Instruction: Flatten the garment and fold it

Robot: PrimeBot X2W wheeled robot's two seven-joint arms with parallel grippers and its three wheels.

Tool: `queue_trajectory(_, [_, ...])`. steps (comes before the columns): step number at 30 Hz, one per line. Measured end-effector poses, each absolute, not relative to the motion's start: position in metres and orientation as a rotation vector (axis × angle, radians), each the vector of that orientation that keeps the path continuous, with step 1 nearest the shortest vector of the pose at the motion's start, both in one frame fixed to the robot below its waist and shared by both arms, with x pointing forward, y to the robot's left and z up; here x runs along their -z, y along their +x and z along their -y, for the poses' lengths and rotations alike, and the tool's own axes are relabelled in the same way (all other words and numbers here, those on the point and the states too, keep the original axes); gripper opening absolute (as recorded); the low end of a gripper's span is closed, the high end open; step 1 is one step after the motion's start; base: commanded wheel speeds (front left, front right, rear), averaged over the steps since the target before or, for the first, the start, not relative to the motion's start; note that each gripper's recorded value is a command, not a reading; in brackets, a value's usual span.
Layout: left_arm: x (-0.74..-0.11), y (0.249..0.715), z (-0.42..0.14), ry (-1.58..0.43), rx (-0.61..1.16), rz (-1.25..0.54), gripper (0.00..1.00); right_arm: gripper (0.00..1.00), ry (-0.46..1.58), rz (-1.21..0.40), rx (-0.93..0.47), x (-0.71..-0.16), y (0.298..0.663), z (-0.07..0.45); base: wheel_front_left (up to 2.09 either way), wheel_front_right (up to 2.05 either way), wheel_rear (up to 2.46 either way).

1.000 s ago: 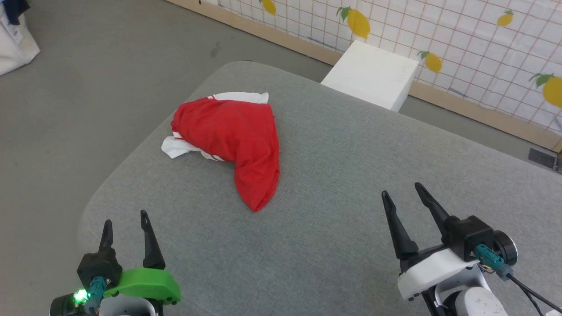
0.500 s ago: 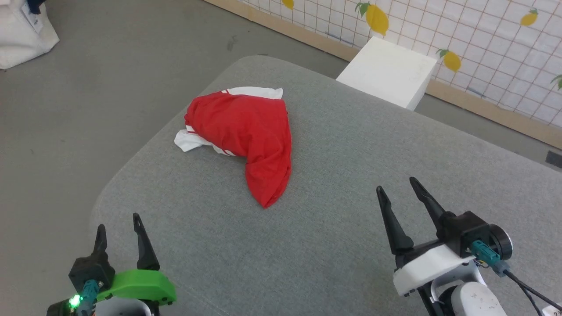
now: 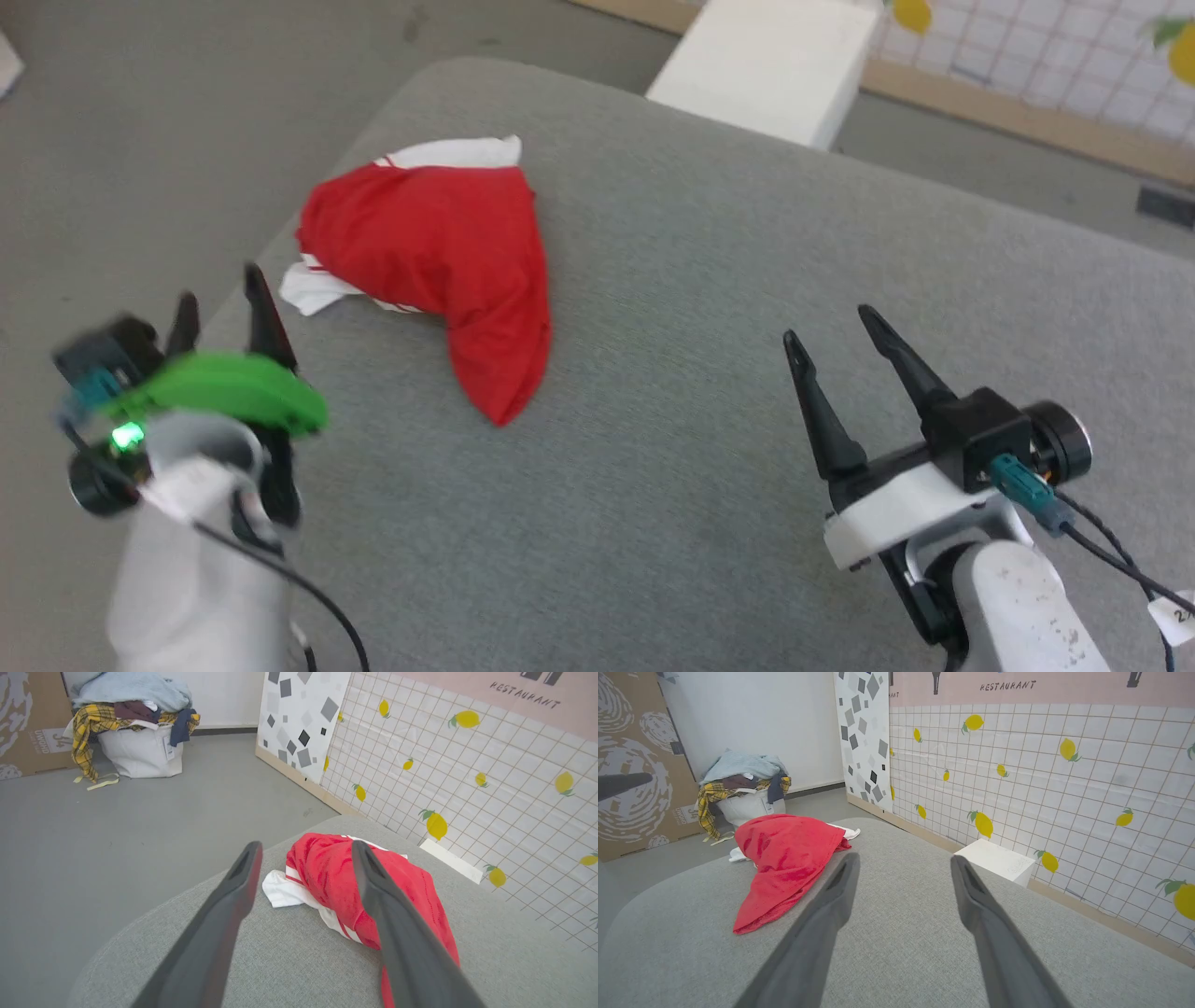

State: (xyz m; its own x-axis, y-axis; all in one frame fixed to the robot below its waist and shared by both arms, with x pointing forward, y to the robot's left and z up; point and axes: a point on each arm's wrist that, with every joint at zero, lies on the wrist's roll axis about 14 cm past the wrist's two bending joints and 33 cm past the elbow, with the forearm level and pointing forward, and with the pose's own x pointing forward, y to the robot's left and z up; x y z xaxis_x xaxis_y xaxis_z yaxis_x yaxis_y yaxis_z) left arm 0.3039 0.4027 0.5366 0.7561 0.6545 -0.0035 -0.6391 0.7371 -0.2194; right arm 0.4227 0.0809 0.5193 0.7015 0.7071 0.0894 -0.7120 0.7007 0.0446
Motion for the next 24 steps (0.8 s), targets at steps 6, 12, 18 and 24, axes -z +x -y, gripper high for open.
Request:
queue_trajectory(6, [-0.532, 0.374, -0.421, -0.256, -0.657, -0.063, 1.0, 1.0, 0.087, 0.051, -0.728, -0.504, 0.45, -0.059, 0.0, 0.0, 0.0])
queue_trajectory(12, [-0.498, 0.428, -0.422, -0.325, -0.63, -0.236, 1.0, 1.0, 0.086, 0.003, -0.635, -0.474, 0.475, -0.024, 0.0, 0.0, 0.0])
queue_trajectory(18, [-0.416, 0.451, -0.397, -0.406, -0.614, -0.532, 1.0, 1.0, 0.084, -0.072, -0.542, -0.436, 0.483, 0.012, 0.0, 0.0, 0.0])
queue_trajectory(24, [-0.363, 0.454, -0.379, -0.391, -0.598, -0.75, 0.84, 1.0, 0.069, -0.133, -0.465, -0.408, 0.483, 0.043, 0.0, 0.0, 0.0])
